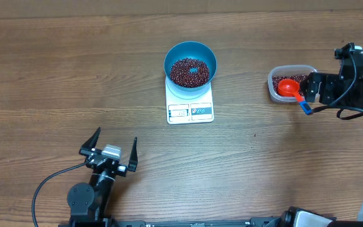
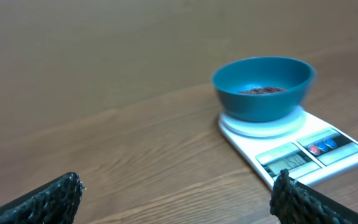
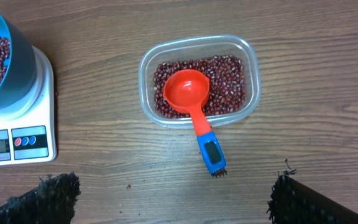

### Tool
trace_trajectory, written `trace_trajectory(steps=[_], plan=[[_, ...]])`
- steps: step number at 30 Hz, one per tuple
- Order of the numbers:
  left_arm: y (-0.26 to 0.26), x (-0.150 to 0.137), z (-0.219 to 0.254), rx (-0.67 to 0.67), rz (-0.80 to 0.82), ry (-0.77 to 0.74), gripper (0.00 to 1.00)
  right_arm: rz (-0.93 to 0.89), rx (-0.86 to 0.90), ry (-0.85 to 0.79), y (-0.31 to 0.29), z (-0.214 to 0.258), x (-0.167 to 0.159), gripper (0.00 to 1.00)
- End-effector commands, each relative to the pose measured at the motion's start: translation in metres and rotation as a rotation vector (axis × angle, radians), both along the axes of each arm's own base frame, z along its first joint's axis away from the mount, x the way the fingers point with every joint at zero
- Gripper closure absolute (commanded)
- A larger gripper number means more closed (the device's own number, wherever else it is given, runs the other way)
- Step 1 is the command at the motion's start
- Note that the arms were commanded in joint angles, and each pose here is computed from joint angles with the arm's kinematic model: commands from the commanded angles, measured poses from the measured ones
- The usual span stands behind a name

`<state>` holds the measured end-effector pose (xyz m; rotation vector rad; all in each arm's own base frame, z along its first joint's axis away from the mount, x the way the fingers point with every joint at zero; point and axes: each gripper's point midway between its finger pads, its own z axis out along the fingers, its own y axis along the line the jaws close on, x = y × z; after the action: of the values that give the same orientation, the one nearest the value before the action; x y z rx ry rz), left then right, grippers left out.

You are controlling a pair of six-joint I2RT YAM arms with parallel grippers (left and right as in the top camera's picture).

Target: Scoop item into bowl and weigh 150g on scale

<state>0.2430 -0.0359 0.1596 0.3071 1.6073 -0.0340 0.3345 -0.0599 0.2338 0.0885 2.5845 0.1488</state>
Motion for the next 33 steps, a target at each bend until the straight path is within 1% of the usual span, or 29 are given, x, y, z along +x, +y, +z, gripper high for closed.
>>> trace_trajectory(steps=[1, 6, 33], plan=[[0.0217, 0.0025, -0.0030, -0.078, 0.128, 0.020, 0.00, 0.007, 0.000, -0.024, 0.0014, 0.0081, 0.0032, 0.00], [0.0224, 0.0026, -0.0029, -0.105, 0.134, 0.023, 0.01, 0.007, 0.000, -0.024, 0.0014, 0.0081, 0.0032, 0.00], [0.0224, 0.0027, -0.0021, -0.104, 0.134, 0.020, 0.00, 0.007, 0.000, -0.024, 0.0014, 0.0081, 0.0032, 0.00]])
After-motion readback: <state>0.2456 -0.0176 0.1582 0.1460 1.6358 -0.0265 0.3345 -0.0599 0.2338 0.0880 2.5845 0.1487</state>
